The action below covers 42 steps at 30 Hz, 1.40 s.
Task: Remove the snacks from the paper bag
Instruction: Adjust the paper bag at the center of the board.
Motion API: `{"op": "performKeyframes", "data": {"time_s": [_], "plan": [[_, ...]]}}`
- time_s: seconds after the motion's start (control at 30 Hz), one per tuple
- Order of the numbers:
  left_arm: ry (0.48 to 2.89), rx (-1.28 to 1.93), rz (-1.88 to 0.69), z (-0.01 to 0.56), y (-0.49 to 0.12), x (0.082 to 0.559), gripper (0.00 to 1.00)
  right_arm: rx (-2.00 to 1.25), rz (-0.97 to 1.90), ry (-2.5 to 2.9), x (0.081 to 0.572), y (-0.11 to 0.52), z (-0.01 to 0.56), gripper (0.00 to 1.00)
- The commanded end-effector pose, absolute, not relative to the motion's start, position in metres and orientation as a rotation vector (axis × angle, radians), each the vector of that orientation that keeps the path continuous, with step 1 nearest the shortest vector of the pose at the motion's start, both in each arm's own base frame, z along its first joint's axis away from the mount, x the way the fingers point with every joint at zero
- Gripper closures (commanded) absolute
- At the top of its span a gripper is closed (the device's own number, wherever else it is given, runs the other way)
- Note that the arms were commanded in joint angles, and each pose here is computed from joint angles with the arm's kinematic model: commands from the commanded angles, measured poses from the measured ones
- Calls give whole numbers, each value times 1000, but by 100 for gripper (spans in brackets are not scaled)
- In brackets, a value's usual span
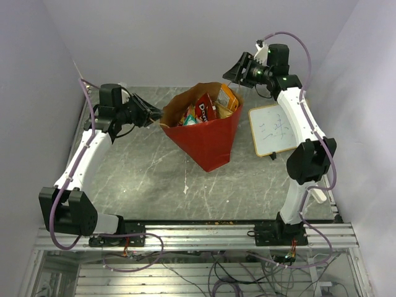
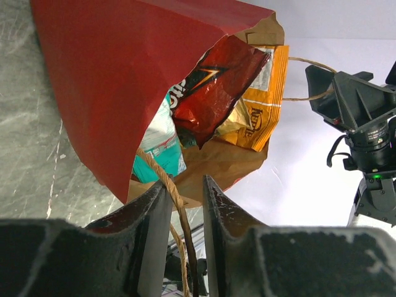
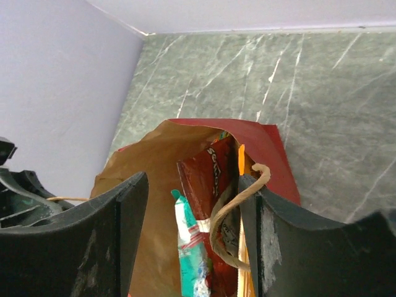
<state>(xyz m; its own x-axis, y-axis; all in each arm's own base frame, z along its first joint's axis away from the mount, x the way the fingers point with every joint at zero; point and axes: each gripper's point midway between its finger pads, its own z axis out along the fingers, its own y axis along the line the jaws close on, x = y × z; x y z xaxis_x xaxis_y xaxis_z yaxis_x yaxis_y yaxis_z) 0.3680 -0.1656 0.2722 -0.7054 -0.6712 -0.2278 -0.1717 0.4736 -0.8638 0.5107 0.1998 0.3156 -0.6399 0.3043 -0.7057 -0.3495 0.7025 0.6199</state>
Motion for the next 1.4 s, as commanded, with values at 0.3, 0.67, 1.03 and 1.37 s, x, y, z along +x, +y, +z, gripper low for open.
{"op": "performKeyframes", "data": {"time_s": [0.3, 0.67, 1.03, 1.37], "plan": [[2103, -642, -1050, 309, -150, 376, 92, -290, 990, 1966, 471, 263, 364, 91], [2044, -686, -745, 369, -21, 389, 93, -365, 1295, 1815, 383, 378, 426, 100], [2118, -555, -736, 375, 0, 414, 93, -625, 1446, 1945, 280, 459, 349, 98], [2101, -317, -918, 376, -72, 388, 93, -842, 1264, 2146, 235, 425, 259, 93]]}}
